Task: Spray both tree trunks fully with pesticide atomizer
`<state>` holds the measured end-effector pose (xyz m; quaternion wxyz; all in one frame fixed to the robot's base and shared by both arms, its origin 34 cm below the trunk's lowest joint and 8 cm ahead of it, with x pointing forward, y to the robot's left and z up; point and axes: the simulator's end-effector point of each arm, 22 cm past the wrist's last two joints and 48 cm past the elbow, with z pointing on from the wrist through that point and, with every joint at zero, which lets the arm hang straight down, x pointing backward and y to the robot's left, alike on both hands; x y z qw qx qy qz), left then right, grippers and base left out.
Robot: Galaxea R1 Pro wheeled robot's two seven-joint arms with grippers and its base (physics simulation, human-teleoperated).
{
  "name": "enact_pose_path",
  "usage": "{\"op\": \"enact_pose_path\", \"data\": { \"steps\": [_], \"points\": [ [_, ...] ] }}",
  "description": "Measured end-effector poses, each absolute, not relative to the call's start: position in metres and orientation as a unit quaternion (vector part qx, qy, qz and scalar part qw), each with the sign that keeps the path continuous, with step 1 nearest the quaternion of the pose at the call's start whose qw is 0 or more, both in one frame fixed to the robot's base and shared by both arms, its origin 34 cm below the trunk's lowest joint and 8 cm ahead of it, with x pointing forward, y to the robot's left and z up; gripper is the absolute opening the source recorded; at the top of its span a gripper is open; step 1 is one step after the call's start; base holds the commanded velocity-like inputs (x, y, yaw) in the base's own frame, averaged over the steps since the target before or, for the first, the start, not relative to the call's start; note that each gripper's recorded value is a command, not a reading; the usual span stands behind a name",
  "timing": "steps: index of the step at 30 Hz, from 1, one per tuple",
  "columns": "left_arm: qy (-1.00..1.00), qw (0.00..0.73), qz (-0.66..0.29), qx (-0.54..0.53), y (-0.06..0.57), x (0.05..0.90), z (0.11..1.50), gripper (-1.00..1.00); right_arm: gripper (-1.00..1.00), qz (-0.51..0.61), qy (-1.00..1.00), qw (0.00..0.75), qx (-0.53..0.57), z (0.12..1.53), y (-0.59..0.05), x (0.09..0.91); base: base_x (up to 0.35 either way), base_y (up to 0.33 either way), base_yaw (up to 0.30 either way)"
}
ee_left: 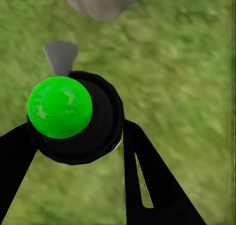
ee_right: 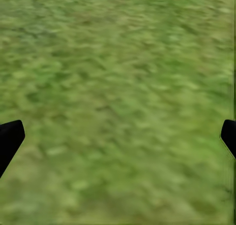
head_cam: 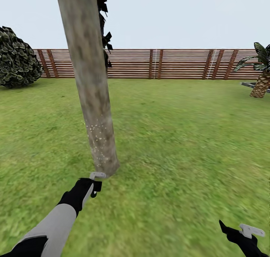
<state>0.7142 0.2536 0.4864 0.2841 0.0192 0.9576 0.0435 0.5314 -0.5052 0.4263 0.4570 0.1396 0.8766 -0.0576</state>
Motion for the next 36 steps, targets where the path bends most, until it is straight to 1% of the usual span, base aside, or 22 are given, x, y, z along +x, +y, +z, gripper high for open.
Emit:
{"op": "enact_pose_path", "data": {
  "steps": [4, 10, 13, 16, 26, 36],
  "points": [
    [0.958, 0.281, 0.045, 0.019, 0.256, 0.711, 0.483, -1.00, 1.00, -0.057, 0.876, 0.457, 0.140, 0.426, -0.505, 0.531, 0.148, -0.249, 0.145],
    [0.960, 0.277, 0.049, 0.013, 0.264, 0.705, 0.478, -1.00, 1.00, -0.058, 0.876, 0.457, 0.140, 0.426, -0.505, 0.531, 0.149, -0.249, 0.263],
    [0.959, 0.276, 0.064, -0.008, 0.276, 0.704, 0.478, -1.00, 1.00, -0.058, 0.876, 0.457, 0.140, 0.426, -0.505, 0.531, 0.156, -0.249, 0.274],
    [0.959, 0.276, 0.065, -0.013, 0.274, 0.704, 0.478, -1.00, 1.00, -0.058, 0.876, 0.457, 0.140, 0.426, -0.505, 0.532, 0.136, -0.255, 0.108],
    [0.959, 0.276, 0.064, -0.012, 0.271, 0.704, 0.478, -1.00, 1.00, -0.059, 0.876, 0.457, 0.140, 0.426, -0.505, 0.531, 0.010, -0.273, 0.021],
    [0.959, 0.276, 0.064, -0.013, 0.272, 0.704, 0.478, -1.00, 1.00, -0.059, 0.877, 0.456, 0.141, 0.426, -0.505, 0.531, 0.029, -0.276, 0.257]
  ]
}}
